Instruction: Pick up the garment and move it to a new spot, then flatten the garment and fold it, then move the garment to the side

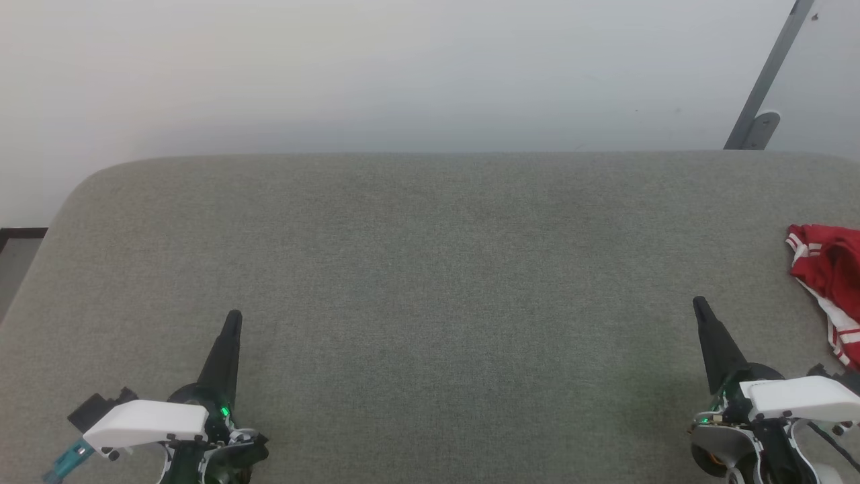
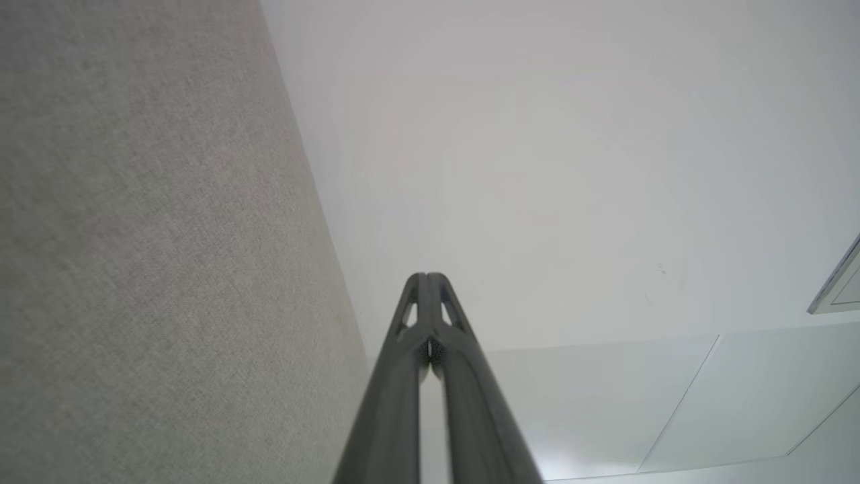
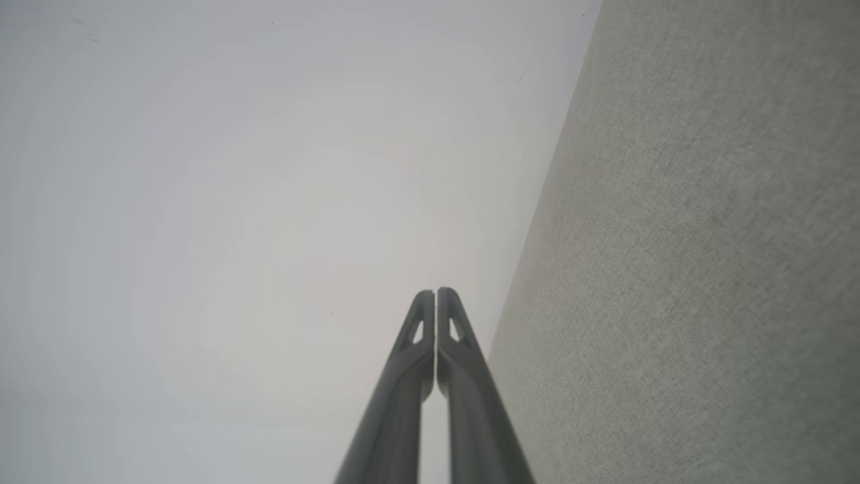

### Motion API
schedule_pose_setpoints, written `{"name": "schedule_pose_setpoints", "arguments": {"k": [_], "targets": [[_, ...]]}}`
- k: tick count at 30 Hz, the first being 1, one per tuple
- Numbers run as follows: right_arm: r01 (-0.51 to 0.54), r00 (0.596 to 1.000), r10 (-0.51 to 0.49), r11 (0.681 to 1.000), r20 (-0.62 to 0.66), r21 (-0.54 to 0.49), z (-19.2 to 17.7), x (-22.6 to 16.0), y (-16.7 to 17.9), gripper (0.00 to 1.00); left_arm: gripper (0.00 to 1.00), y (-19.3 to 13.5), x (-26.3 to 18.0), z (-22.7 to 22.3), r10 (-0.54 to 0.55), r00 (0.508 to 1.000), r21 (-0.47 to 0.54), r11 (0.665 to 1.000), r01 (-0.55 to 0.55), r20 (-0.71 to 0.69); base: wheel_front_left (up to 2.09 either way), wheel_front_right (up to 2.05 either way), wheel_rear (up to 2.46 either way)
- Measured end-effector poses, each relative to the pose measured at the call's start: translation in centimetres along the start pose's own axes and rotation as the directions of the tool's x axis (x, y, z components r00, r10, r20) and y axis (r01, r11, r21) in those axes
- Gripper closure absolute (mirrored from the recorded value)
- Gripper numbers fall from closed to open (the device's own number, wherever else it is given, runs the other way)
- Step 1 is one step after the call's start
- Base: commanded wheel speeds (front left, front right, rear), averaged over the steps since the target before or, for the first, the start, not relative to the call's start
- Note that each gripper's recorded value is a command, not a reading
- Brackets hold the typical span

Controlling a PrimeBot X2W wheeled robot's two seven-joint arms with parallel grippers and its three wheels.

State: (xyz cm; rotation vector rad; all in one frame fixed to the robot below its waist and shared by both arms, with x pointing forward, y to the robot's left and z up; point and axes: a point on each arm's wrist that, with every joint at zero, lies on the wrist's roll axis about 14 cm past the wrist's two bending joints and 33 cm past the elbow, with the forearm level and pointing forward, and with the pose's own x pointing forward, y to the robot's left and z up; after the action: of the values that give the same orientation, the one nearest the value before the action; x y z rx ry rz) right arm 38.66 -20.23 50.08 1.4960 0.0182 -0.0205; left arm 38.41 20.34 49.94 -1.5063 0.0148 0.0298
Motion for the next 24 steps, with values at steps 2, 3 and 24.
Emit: {"name": "schedule_pose_setpoints", "arguments": {"k": [2,3,24], "targets": [[-0.005,1.0,0.005,1.0,0.001,0.014,-0.01,0.04,0.13,1.0,1.0,-0.1,0.07,-0.04,-0.003,1.0,-0.011,1.0,0.003,-0.002,0.0,0.0,0.0],[-0.005,1.0,0.005,1.0,0.0,0.02,-0.03,0.05,0.14,1.0,1.0,-0.14,0.1,-0.06,-0.005,1.0,-0.017,1.0,0.005,-0.002,0.0,0.0,0.0],[-0.016,1.0,0.016,0.997,-0.001,0.077,-0.17,0.12,0.39,1.0,1.0,-0.45,0.32,-0.33,-0.016,1.0,-0.066,0.998,0.016,-0.011,0.0,0.0,0.0]]}}
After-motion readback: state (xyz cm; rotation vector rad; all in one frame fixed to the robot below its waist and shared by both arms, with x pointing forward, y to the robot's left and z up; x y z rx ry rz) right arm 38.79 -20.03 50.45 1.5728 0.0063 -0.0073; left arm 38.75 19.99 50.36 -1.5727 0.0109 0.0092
